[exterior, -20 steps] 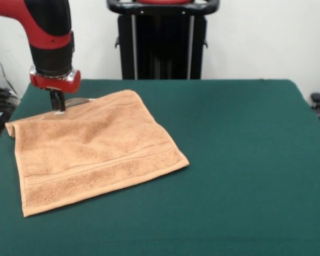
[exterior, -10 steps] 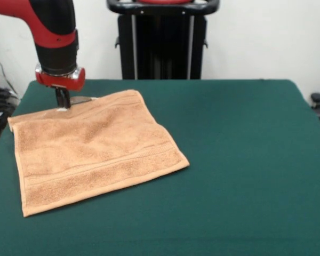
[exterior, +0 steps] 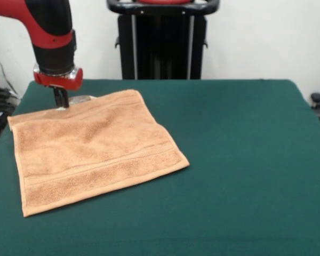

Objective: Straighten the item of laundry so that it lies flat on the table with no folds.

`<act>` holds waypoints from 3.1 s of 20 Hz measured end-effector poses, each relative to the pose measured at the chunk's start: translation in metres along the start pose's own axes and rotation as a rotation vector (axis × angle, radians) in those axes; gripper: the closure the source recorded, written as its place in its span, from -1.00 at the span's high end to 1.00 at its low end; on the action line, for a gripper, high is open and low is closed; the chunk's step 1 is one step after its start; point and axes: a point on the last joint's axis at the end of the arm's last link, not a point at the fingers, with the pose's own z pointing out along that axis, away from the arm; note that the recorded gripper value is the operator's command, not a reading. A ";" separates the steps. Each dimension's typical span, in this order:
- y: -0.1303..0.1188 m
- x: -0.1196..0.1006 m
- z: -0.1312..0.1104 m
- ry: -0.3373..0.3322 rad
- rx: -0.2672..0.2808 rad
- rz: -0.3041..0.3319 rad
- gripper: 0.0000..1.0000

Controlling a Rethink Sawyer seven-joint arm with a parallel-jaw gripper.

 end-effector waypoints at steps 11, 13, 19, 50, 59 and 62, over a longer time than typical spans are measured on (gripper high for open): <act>0.001 0.003 -0.001 0.003 -0.002 0.000 -1.00; 0.003 0.007 -0.001 0.010 -0.006 -0.002 -1.00; 0.013 0.022 0.001 0.038 -0.022 -0.009 -1.00; 0.034 0.093 0.006 0.161 -0.088 0.003 -1.00; 0.027 0.094 0.006 0.160 -0.090 0.018 -1.00; 0.026 0.092 0.005 0.157 -0.088 0.019 -1.00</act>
